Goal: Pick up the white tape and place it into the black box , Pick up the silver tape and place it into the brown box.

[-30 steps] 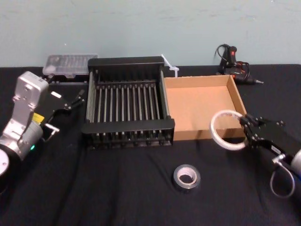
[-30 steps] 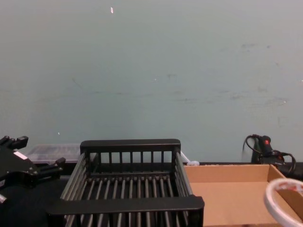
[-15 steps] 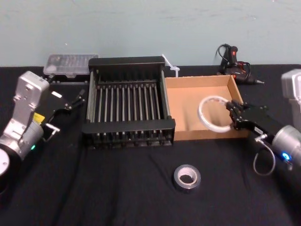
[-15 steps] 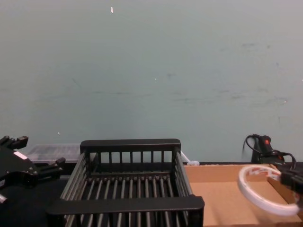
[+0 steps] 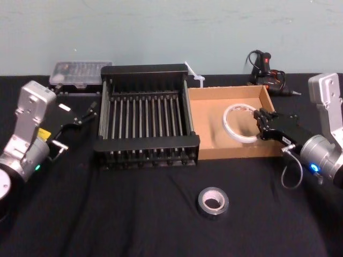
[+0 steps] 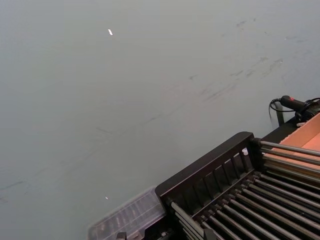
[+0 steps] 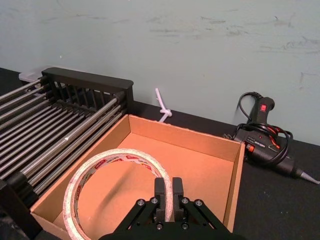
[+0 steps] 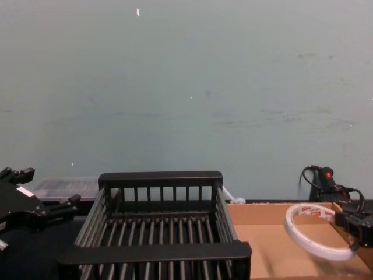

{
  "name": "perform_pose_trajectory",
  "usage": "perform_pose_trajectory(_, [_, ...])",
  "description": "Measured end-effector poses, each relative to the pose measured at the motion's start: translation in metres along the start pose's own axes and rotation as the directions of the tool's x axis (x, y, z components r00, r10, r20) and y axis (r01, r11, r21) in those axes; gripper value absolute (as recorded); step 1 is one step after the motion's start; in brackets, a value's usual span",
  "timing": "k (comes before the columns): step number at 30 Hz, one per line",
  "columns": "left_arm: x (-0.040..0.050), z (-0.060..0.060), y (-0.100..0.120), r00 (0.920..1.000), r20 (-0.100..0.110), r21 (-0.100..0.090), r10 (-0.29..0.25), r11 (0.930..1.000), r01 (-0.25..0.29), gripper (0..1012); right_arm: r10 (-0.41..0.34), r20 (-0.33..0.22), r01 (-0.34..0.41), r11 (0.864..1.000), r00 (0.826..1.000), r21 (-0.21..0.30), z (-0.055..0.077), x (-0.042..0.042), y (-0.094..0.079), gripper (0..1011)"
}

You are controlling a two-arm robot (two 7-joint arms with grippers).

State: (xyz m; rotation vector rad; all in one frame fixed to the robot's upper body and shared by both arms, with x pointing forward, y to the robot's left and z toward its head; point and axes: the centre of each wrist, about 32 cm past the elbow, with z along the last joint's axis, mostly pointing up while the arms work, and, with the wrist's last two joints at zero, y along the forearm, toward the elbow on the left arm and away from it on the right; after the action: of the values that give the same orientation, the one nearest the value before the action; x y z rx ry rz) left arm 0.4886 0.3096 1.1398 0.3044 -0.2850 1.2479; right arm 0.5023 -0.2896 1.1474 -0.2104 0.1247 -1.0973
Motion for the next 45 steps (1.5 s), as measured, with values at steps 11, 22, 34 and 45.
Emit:
perform_pose_trajectory(11, [0.0000, 0.000, 0.000, 1.0000, 0.000, 0.000, 0.000, 1.0000, 0.000, 1001, 0.017, 0.016, -0.017, 1.000, 1.000, 0.020, 0.007, -0.0036, 0.004, 95])
perform_pose_trajectory(22, [0.0000, 0.000, 0.000, 1.0000, 0.000, 0.000, 0.000, 1.0000, 0.000, 1001, 0.062, 0.041, -0.064, 0.997, 0.997, 0.049, 0.023, -0.0184, 0.019, 95])
perform_pose_trajectory(34, [0.0000, 0.000, 0.000, 1.0000, 0.000, 0.000, 0.000, 1.0000, 0.000, 1001, 0.092, 0.082, -0.097, 0.993, 0.992, 0.063, 0.042, -0.0397, 0.042, 95])
perform_pose_trajectory(45, [0.0000, 0.000, 0.000, 1.0000, 0.000, 0.000, 0.000, 1.0000, 0.000, 1001, 0.119, 0.130, -0.126, 0.991, 0.984, 0.042, 0.056, -0.0566, 0.073, 95])
